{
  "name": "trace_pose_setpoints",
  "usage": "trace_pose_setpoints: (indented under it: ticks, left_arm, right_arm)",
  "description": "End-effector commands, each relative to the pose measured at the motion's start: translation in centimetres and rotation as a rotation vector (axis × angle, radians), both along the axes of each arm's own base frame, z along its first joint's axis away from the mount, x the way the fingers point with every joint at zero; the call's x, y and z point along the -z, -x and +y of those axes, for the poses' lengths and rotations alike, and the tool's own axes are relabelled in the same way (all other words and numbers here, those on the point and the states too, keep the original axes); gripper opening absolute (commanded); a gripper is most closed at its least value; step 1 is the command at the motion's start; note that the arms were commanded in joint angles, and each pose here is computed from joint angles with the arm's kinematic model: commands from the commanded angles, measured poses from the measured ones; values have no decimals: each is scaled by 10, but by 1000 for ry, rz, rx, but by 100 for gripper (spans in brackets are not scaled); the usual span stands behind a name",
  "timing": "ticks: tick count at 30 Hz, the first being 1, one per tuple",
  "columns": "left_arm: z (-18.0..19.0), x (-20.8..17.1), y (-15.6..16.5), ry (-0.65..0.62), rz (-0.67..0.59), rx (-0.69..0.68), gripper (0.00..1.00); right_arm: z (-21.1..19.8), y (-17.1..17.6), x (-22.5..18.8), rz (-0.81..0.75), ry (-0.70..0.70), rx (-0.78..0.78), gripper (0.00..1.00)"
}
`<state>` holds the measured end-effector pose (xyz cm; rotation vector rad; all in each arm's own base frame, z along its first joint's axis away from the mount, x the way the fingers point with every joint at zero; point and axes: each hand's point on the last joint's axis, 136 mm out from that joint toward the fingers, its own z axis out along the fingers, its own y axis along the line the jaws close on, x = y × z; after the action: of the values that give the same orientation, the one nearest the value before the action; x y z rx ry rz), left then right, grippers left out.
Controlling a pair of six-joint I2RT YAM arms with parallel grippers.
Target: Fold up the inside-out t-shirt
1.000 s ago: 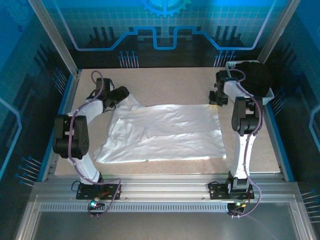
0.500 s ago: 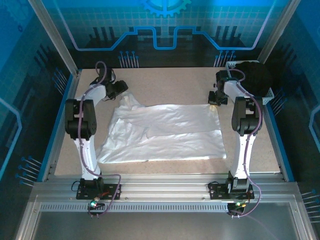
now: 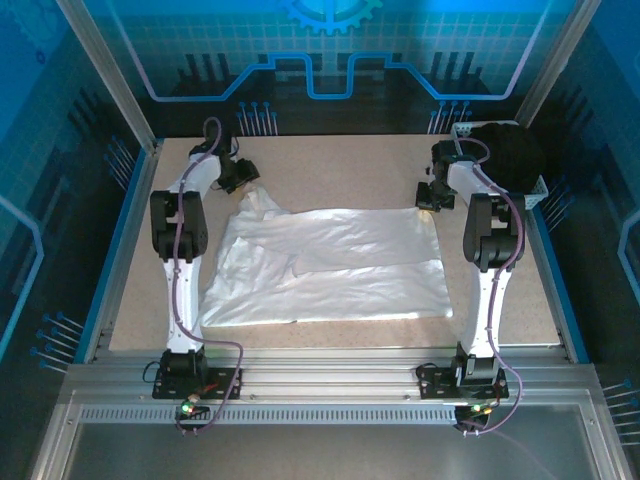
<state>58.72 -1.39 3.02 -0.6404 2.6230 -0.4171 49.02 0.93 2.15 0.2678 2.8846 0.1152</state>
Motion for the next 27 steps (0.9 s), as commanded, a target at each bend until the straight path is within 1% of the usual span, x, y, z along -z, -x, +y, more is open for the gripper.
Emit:
trace_pose_setpoints:
  ticks: [1, 9, 14, 15, 18, 23, 27]
  left_arm:
    - [-15, 9, 12, 33, 72, 60, 53]
    - [-21, 13, 8, 65, 83, 69, 34]
    - [-20, 7, 5, 52, 63, 82, 16]
    - [-19, 2, 3, 45, 51, 85, 13]
    - [-17, -15, -1, 41, 10, 92, 0]
    - [-15, -67, -3, 30, -103, 97, 0]
    - [-16, -105, 8, 34, -206, 83, 0]
  right_arm:
    - [5, 2, 0, 6, -15, -24, 5]
    - [5, -2, -4, -7, -18, -30, 4]
    - [3, -5, -8, -16, -11, -32, 4]
    - [3, -6, -9, -21, -9, -32, 4]
    - [3, -8, -13, -30, -9, -36, 4]
    - [1, -11, -23, -51, -4, -40, 3]
    - [-1, -13, -31, -77, 0, -39, 3]
